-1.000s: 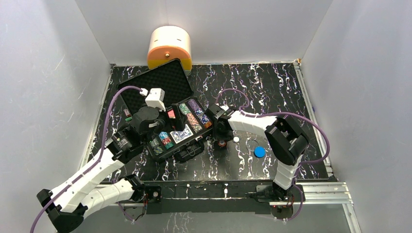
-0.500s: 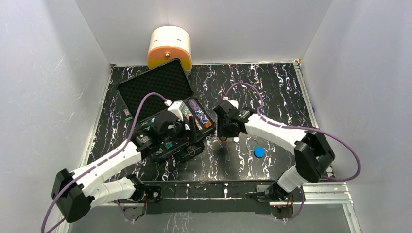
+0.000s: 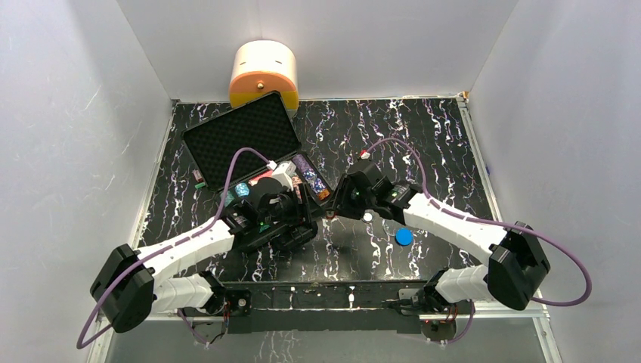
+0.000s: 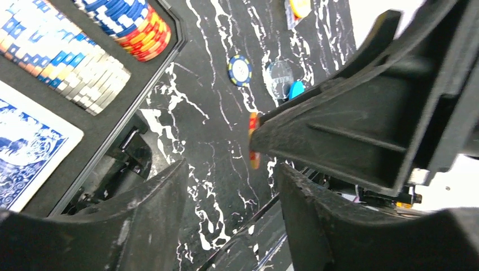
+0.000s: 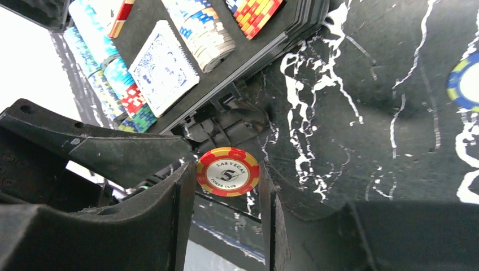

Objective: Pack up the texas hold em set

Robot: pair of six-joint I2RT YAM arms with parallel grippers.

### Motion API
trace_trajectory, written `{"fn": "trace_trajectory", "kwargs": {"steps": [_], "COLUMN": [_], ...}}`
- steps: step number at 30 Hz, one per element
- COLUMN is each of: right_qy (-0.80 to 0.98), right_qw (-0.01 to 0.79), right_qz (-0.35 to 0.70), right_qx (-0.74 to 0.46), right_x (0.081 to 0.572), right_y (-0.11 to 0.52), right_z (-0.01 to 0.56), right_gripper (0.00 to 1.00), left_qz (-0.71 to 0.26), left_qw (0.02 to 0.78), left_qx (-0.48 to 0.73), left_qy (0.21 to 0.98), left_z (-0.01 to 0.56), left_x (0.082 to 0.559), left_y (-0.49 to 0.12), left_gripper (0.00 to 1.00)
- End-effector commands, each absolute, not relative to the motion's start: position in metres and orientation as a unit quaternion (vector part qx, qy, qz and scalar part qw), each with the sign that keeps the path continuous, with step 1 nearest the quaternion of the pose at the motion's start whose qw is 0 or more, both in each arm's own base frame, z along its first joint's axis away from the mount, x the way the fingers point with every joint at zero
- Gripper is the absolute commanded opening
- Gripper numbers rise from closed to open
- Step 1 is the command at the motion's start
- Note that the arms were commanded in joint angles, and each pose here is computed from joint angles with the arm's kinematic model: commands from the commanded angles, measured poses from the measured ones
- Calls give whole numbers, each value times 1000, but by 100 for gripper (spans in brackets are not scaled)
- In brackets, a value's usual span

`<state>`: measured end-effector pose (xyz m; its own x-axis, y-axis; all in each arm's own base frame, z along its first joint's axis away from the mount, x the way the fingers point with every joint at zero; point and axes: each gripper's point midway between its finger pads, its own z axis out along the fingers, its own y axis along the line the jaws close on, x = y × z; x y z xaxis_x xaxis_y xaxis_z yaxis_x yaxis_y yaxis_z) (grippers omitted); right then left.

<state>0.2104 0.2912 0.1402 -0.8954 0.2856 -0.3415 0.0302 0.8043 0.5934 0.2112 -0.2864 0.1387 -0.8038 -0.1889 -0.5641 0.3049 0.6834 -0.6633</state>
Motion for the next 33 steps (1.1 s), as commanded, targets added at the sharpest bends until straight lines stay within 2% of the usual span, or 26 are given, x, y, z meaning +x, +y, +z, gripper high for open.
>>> {"fn": "trace_trajectory", "kwargs": {"steps": [1,6,10,16,20,23,29,33], "right_qy": [892,887,882,879,881,886,897,894], "right_qw": [196,177,169,170,175,195,258,308], "right_qz": [383,400,410,414,411,398,340,297], "right_qx": [137,152,157,162,155,139,116,132], "right_x": [212,209,208,208,209,214,233,251], "right_y": [315,321,323,323,323,320,300,266], "right_z": [164,165,166,168,167,165,178,191], "right_gripper": [49,49,49,49,49,52,73,79], "left_qz": [-442,-454,-454,-455,-441,-410,-356,-326], "left_qw": [330,332,329,337,349,363,394,391], "left_qx": [36,25,19,19,44,73,165,237], "left_qy": [833,826,828,824,826,834,831,828], "left_z": [161,163,161,165,168,169,178,178], "left_x": [214,214,215,217,219,224,227,226], "left_y": [-298,-300,-299,-299,-299,-295,-286,-285], "left_gripper": [53,39,33,18,0,0,0,0]}}
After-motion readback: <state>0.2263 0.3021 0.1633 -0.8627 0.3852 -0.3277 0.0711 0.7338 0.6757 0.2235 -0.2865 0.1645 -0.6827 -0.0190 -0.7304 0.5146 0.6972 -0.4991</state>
